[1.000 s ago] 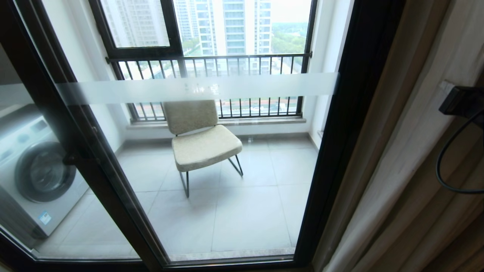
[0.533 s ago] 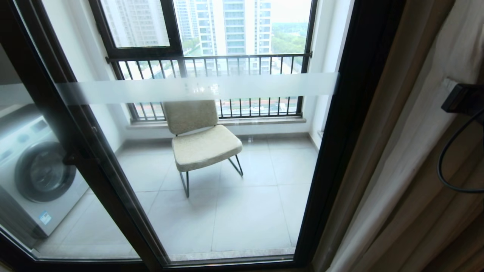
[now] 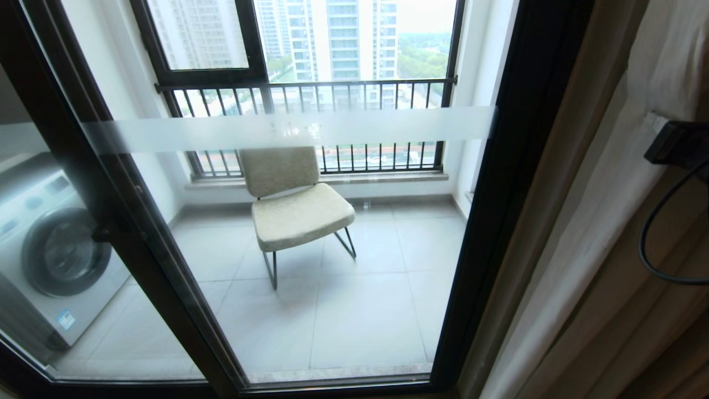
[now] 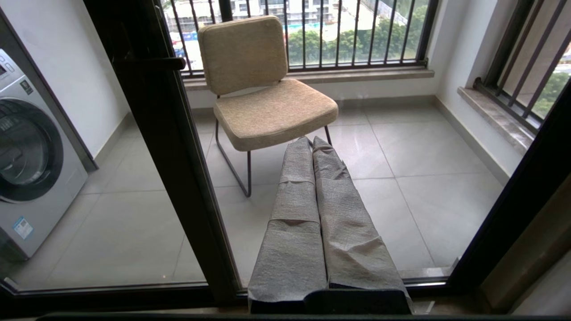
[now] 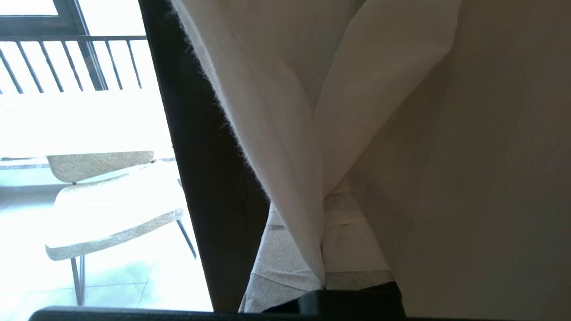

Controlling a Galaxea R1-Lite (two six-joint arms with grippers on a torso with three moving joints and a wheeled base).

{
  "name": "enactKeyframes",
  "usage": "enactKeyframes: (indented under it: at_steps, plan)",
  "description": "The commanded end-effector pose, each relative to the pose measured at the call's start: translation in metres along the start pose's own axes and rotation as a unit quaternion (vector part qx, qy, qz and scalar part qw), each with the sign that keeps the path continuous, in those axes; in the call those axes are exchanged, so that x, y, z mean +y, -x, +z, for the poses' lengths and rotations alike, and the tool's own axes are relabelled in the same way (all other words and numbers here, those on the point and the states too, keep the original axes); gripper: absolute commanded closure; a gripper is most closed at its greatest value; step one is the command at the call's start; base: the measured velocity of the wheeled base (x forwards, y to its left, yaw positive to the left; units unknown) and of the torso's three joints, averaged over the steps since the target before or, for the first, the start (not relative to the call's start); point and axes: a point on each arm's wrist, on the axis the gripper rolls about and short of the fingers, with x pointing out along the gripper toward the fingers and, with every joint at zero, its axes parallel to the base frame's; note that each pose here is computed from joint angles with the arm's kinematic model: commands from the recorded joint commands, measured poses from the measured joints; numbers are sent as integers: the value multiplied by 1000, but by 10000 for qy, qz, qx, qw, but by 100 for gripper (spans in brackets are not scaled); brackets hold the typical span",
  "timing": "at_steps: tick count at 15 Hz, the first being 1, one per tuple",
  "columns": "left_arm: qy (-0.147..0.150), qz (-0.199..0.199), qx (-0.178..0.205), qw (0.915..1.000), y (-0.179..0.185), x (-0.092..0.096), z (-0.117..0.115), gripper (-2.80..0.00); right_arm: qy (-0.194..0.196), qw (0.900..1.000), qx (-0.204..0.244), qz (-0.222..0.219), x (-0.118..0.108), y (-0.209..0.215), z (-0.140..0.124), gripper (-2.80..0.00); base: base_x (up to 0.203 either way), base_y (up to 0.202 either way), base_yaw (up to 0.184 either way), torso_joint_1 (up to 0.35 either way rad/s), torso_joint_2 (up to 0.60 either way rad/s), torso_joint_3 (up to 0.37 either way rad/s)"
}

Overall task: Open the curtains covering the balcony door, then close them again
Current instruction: Close the inner curtains on both sides

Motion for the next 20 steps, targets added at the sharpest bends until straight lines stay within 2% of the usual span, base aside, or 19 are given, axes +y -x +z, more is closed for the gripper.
enactKeyframes:
  at_steps: [1,16,20]
  plan:
    - [-2,-3,-4,10000,0,0,0,0,0,10000,-45,8,0,1,2,0,0,0,0,0,0,0]
    - [6,5,4,10000,0,0,0,0,-109,9997,-150,176,10,5,8,0,0,0,0,0,0,0]
    - [36,5,4,10000,0,0,0,0,-113,9997,-142,190,11,5,8,0,1,133,-9,1,2,2]
